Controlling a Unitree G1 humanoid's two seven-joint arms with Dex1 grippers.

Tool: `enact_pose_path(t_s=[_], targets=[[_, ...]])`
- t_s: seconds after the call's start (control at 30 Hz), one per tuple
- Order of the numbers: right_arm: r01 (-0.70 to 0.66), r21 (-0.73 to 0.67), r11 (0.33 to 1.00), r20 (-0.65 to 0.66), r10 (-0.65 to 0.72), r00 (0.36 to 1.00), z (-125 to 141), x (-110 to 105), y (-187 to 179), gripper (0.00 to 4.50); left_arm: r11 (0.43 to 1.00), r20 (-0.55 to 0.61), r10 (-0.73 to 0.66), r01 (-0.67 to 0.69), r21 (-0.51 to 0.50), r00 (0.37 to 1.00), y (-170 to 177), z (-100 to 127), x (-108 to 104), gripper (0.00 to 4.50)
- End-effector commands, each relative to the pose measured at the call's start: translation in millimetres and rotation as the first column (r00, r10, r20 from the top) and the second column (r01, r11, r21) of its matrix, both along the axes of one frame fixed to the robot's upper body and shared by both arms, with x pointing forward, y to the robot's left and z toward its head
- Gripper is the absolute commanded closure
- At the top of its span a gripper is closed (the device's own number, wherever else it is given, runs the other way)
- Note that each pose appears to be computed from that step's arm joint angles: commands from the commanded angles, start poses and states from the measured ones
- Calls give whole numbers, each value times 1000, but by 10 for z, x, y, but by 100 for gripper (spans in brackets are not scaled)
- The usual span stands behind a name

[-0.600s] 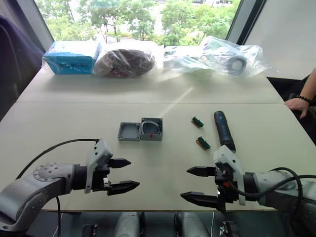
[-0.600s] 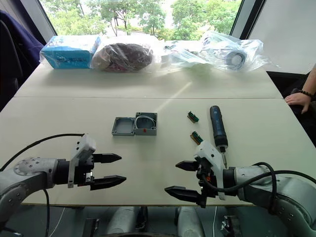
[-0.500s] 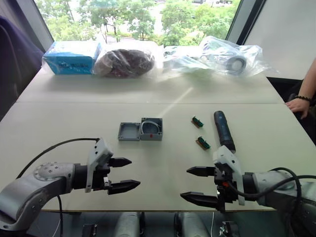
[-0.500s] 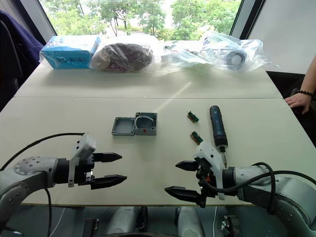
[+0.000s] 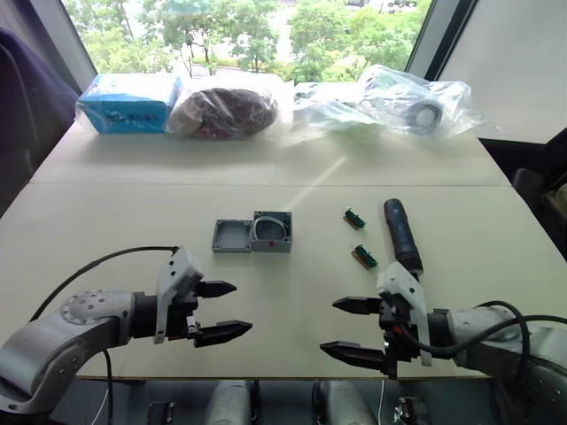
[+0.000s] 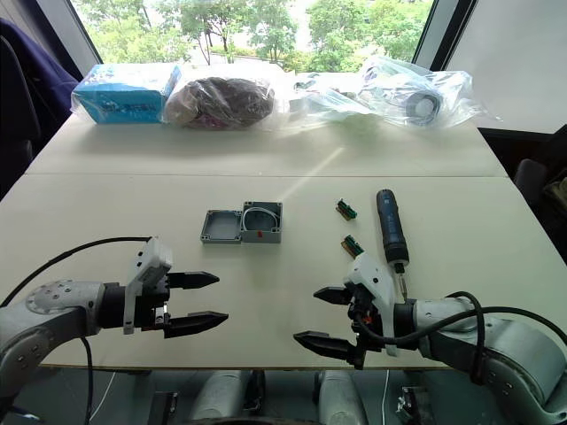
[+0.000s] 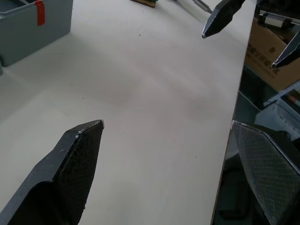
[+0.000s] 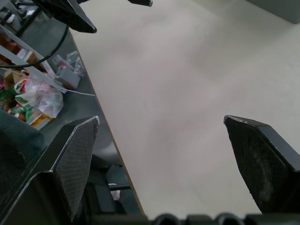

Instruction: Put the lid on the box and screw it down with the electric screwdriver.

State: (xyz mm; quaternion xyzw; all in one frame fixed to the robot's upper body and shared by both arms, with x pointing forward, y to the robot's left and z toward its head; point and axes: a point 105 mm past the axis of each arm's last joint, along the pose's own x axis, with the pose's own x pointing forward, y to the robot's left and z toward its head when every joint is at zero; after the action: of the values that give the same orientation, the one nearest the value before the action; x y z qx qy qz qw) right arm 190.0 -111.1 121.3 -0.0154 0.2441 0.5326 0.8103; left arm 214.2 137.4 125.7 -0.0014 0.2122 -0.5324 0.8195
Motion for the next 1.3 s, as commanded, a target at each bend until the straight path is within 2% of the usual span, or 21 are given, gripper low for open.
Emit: enact_pose_path(t_s=[0.03, 0.1, 0.17, 0.2, 0.3, 0.37, 0.43, 0.5, 0.57, 0.67, 0.73, 0.9, 1.07, 1.17, 1.23, 1.3], targets=[[9, 37, 999, 40, -11, 999, 89, 86, -5, 0, 999, 6, 49, -49, -17, 999, 54, 68, 97, 3], [25, 26, 999, 63, -27, 998, 100, 146, -7, 0, 995, 12, 94, -95, 16, 995, 134, 87, 195, 3], [61, 52, 997, 71, -64, 995, 158, 231, 7, 0, 987, -2, 130, -129, 101, 992, 229, 83, 295, 3], [55, 82, 995, 67, -61, 996, 224, 243, 39, 0, 987, 11, 114, -115, 109, 993, 244, 155, 338, 3], [40, 129, 991, 120, -56, 991, 464, 318, 126, 0, 992, 118, 4, -20, 128, 993, 168, 535, 529, 3], [49, 137, 989, 194, -75, 978, 575, 394, 163, 0, 980, 172, -69, 35, 194, 983, 96, 678, 655, 3], [53, 130, 990, 229, -82, 970, 618, 439, 190, 0, 943, 201, -161, 90, 321, 966, 35, 718, 809, 3], [57, 126, 990, 240, -87, 967, 621, 464, 209, 0, 882, 234, -264, 136, 452, 936, -22, 704, 968, 3], [70, 114, 991, 246, -97, 965, 585, 483, 205, 0, 851, 240, -331, 179, 494, 913, -158, 714, 1111, 3], [90, 91, 992, 252, -111, 961, 514, 499, 188, 0, 789, 212, -444, 268, 553, 871, -342, 632, 1194, 3], [100, 88, 991, 258, -120, 959, 488, 497, 189, 0, 751, 189, -502, 317, 580, 844, -456, 542, 1224, 3], [126, 93, 988, 264, -147, 953, 446, 473, 208, 0, 696, 144, -570, 381, 608, 809, -606, 375, 1267, 3], [157, 102, 982, 264, -179, 948, 428, 440, 203, 0, 665, 128, -591, 390, 638, 797, -656, 273, 1325, 3], [176, 110, 978, 268, -200, 943, 438, 435, 198, 0, 658, 127, -596, 393, 642, 793, -676, 226, 1349, 79], [186, 114, 976, 270, -211, 939, 446, 436, 194, 0, 671, 137, -592, 391, 630, 795, -720, 226, 1368, 148], [192, 116, 975, 272, -217, 938, 450, 439, 189, 0, 675, 141, -589, 389, 626, 796, -742, 216, 1385, 240]])
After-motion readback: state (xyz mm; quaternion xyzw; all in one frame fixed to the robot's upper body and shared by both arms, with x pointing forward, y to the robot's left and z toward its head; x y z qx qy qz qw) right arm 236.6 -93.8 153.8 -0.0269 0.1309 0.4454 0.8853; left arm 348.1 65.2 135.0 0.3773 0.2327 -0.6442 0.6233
